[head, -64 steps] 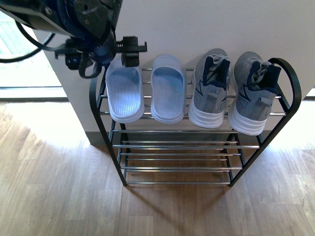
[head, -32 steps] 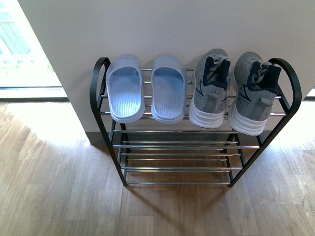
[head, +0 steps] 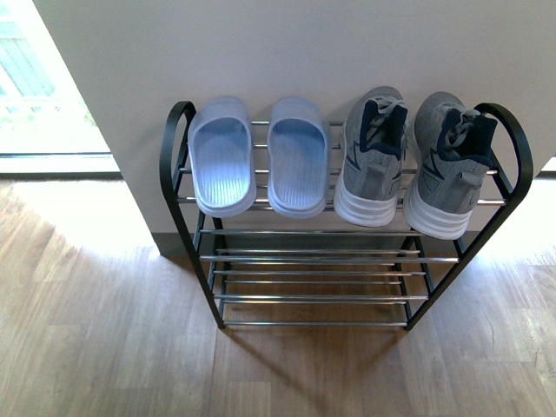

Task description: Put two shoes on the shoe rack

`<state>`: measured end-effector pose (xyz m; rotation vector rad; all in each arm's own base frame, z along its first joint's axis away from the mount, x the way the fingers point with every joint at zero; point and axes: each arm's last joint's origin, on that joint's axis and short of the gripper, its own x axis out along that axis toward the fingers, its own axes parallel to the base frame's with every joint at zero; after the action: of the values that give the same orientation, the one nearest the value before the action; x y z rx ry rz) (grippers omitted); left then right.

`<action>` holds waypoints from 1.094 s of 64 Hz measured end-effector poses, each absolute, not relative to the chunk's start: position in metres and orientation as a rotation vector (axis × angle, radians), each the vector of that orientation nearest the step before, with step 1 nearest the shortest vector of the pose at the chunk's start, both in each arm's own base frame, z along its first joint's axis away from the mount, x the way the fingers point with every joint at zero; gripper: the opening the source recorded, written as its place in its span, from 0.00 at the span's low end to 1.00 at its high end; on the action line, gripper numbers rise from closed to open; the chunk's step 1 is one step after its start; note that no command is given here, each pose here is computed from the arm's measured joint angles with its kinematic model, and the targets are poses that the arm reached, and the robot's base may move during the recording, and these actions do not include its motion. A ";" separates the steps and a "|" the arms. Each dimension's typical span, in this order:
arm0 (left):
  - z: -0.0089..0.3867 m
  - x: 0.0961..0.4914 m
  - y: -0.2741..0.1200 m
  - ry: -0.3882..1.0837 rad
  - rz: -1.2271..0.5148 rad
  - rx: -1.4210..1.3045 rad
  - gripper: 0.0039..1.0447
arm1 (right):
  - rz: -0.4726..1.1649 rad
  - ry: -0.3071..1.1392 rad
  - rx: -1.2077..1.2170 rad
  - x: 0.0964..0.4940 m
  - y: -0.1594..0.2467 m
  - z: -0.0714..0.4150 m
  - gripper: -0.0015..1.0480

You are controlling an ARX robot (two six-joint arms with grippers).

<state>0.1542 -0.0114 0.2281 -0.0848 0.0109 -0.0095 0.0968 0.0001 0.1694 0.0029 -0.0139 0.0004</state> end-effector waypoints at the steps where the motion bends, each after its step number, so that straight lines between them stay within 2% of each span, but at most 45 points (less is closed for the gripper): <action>1: 0.226 0.153 -0.010 0.008 -0.033 -0.069 0.52 | 0.000 -0.014 0.003 0.097 0.000 0.169 0.91; 2: 0.222 0.150 -0.006 0.005 -0.030 -0.053 0.46 | 0.000 -0.014 0.003 0.097 0.000 0.169 0.91; 20: 0.199 0.136 0.000 0.001 -0.002 -0.019 0.01 | 0.000 -0.014 0.003 0.097 0.000 0.169 0.91; 70: 0.171 0.113 0.000 -0.011 -0.002 -0.010 0.01 | 0.001 -0.014 0.003 0.097 0.000 0.169 0.91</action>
<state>0.1131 -0.0003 0.1708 -0.0097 -0.0109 -0.0023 0.0968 0.0001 0.1694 0.0029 -0.0139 0.0008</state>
